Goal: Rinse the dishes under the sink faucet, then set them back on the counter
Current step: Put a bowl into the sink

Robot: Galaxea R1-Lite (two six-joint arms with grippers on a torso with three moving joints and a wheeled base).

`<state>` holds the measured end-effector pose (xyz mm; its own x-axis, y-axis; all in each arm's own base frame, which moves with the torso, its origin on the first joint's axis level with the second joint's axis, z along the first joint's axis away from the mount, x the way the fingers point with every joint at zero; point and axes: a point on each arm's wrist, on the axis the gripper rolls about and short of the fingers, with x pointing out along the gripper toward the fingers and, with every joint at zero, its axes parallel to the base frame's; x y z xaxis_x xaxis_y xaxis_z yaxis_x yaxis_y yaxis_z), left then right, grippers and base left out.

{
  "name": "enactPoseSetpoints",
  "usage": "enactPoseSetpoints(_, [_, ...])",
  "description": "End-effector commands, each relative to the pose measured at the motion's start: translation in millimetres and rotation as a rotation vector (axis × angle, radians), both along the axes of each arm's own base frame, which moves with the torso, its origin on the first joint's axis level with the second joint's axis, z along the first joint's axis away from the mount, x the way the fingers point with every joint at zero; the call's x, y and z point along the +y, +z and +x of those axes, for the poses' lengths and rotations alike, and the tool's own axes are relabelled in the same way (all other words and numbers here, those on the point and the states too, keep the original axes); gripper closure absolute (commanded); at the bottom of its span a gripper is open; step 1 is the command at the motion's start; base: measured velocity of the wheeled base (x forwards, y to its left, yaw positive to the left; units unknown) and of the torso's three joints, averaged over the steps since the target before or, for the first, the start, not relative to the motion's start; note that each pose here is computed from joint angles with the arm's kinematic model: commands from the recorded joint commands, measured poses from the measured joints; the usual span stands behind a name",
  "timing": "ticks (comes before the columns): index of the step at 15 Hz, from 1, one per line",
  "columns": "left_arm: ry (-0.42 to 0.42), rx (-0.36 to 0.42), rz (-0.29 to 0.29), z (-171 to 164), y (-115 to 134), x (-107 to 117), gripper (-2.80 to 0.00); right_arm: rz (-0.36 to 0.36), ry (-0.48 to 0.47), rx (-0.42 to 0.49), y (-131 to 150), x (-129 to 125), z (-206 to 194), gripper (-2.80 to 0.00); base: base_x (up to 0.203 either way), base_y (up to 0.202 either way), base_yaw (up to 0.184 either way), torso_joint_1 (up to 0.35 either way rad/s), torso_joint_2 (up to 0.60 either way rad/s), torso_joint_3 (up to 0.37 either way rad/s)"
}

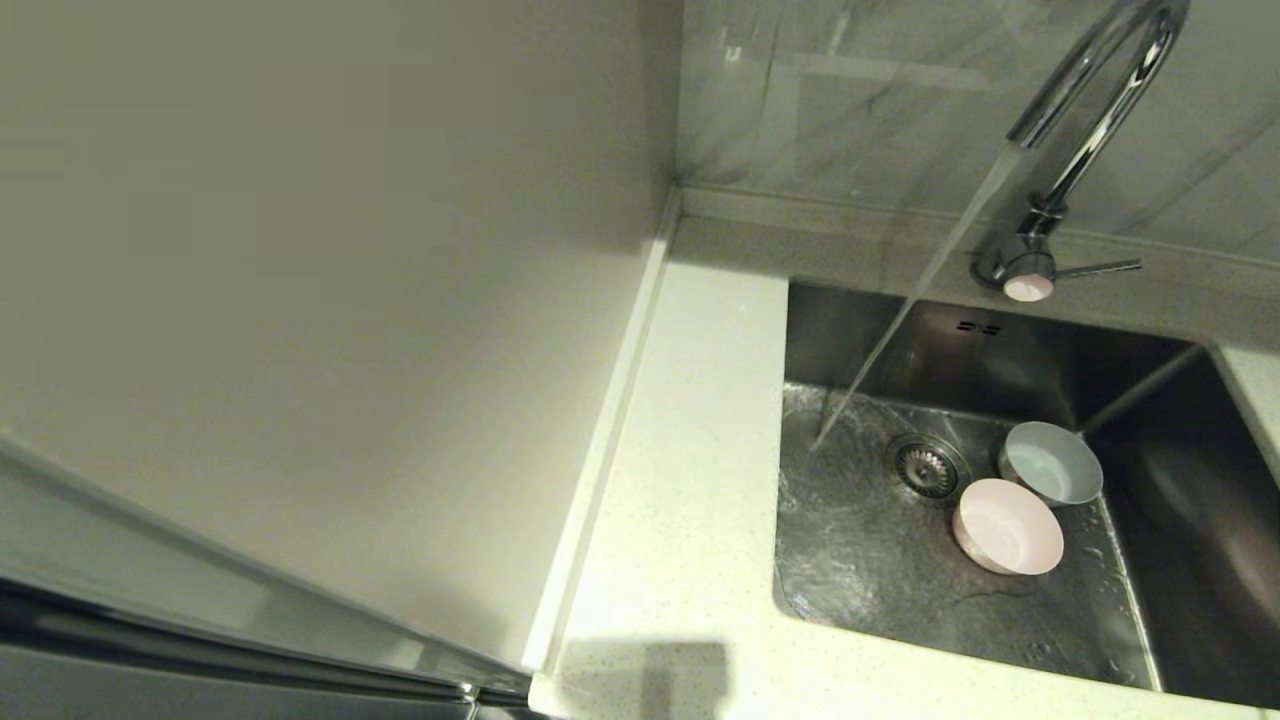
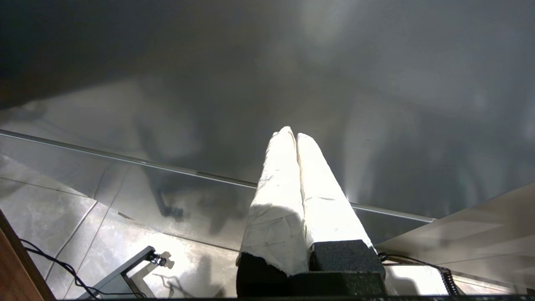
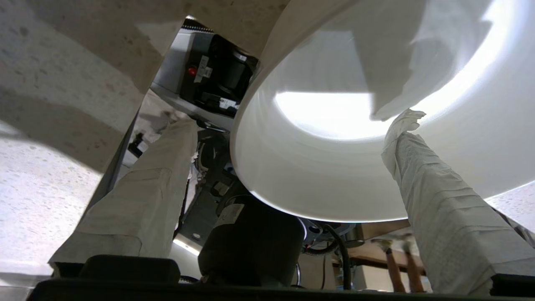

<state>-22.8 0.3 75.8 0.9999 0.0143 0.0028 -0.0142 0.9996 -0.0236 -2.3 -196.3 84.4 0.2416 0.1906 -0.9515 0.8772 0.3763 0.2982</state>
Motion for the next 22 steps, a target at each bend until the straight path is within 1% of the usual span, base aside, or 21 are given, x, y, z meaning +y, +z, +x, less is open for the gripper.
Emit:
enactPoseSetpoints(1, [0.001, -0.003, -0.001, 0, 0, 0, 0.00, 0.009, 0.005, -0.004, 0, 3, 0, -2.80, 0.000, 0.000, 0.000, 0.000, 0.00, 0.000])
enactPoseSetpoints(3, [0.001, -0.003, -0.001, 0, 0, 0, 0.00, 0.018, 0.006, -0.007, -2, 6, 0, -2.80, 0.000, 0.000, 0.000, 0.000, 0.00, 0.000])
enactPoseSetpoints(4, [0.001, -0.003, -0.001, 0, 0, 0, 0.00, 0.016, 0.006, -0.007, -1, 7, 0, 0.00, 0.000, 0.000, 0.000, 0.000, 0.00, 0.000])
enactPoseSetpoints(14, [0.001, -0.003, 0.001, 0, 0, 0, 0.00, 0.013, 0.022, -0.008, -1, 8, 1, 0.00, 0.000, 0.000, 0.000, 0.000, 0.00, 0.000])
enactPoseSetpoints(17, [0.001, -0.003, 0.000, 0, 0, 0, 0.00, -0.008, 0.026, -0.008, 2, 9, 1, 0.00, 0.000, 0.000, 0.000, 0.000, 0.00, 0.000])
enactPoseSetpoints(19, [0.001, -0.003, -0.001, 0, 0, 0, 0.00, -0.053, 0.056, -0.010, 10, 12, 6, 0.00, 0.000, 0.000, 0.000, 0.000, 0.00, 0.000])
enactPoseSetpoints(20, [0.001, -0.003, -0.001, 0, 0, 0, 0.00, -0.090, 0.078, -0.020, 17, 15, 10, 0.00, 0.000, 0.000, 0.000, 0.000, 0.00, 0.000])
enactPoseSetpoints(22, [0.000, -0.003, -0.001, 0, 0, 0, 0.00, -0.173, 0.137, -0.070, 32, 23, 21, 0.00, 0.000, 0.000, 0.000, 0.000, 0.00, 0.000])
